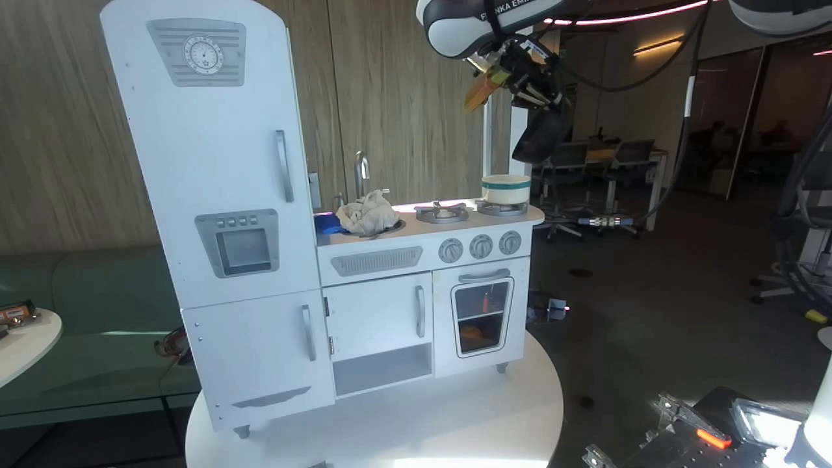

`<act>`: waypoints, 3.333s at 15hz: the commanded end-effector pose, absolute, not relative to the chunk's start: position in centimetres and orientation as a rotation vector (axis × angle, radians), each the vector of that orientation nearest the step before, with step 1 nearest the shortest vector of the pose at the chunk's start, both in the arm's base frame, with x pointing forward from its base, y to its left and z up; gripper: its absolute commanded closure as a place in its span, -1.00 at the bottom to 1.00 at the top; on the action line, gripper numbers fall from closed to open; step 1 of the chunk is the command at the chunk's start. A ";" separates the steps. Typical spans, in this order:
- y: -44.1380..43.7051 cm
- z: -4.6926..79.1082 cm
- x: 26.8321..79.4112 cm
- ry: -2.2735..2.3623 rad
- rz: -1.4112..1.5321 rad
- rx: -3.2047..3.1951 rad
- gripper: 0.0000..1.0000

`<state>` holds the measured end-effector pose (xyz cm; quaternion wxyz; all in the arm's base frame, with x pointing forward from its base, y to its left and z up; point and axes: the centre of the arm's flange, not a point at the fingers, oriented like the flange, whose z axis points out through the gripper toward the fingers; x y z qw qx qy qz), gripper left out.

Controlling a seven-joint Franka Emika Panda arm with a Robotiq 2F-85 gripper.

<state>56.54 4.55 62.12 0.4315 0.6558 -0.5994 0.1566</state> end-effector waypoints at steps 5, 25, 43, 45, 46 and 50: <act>8.9 63.5 58.0 -1.334 0.520 1.527 0.93; 8.1 58.6 63.0 -1.152 0.607 1.453 0.98; 8.2 56.4 62.9 -0.881 0.736 1.470 0.98; 8.9 56.1 61.9 -0.838 0.726 1.498 0.98; 8.8 55.9 61.5 -0.838 0.721 1.516 0.98; 8.5 55.2 60.1 -0.820 0.722 1.475 0.98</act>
